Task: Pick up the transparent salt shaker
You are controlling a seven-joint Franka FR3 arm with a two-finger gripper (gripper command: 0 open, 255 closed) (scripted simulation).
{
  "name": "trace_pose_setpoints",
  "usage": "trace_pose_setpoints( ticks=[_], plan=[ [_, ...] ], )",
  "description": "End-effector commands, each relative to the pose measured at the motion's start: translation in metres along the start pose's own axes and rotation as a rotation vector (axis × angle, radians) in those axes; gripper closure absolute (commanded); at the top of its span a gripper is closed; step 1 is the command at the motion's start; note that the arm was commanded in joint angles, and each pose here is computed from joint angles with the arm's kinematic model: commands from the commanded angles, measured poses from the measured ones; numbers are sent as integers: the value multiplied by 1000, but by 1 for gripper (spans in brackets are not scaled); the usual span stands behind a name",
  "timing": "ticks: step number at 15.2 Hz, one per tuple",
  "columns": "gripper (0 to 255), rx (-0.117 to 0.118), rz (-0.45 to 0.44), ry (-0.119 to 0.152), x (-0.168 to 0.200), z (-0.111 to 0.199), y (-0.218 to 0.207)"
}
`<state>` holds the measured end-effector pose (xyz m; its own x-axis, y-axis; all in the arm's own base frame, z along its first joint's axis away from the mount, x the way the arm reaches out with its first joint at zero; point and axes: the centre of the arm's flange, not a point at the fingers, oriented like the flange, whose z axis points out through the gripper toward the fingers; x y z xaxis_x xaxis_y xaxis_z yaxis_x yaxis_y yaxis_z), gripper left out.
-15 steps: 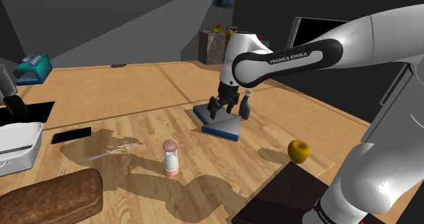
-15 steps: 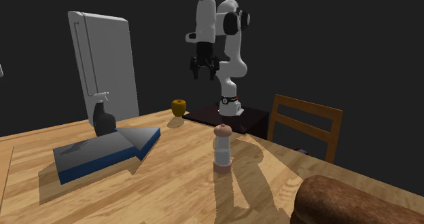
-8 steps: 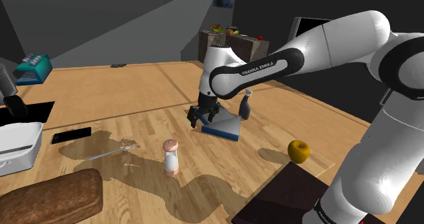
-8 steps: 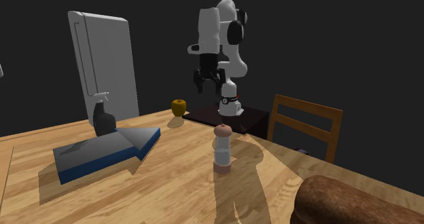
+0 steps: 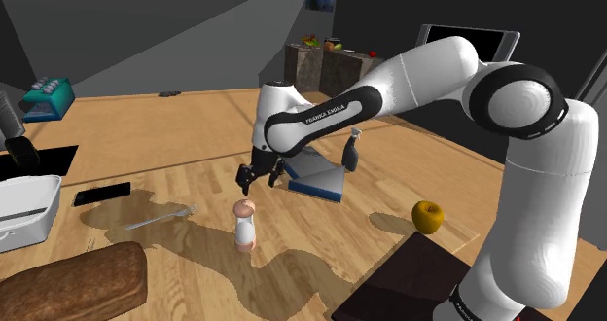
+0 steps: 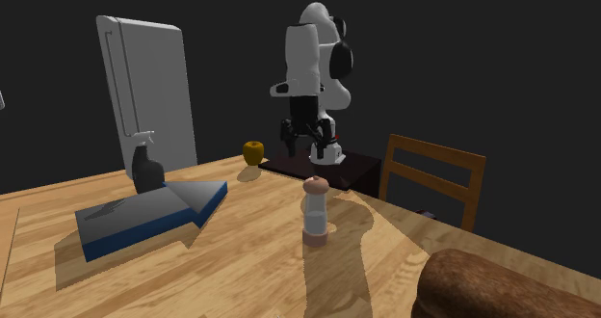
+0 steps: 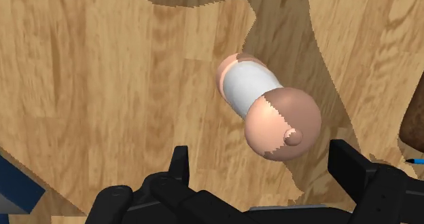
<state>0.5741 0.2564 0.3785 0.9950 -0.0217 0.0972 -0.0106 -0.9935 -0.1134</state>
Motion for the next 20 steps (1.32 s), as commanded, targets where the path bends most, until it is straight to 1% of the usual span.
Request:
trace_pose_setpoints(
  ticks=[1, 3, 4, 11, 13, 14, 20],
  plan=[
    [0, 11, 1, -5, 15, 17, -17],
    [0, 21, 2, -9, 27, 33, -33],
    [0, 23, 2, -10, 29, 35, -36],
    [0, 23, 2, -10, 25, 75, -31],
    [0, 23, 2, -10, 25, 75, -31],
    [255, 23, 2, -10, 25, 75, -31],
    [255, 23, 2, -10, 25, 75, -31]
  ],
)
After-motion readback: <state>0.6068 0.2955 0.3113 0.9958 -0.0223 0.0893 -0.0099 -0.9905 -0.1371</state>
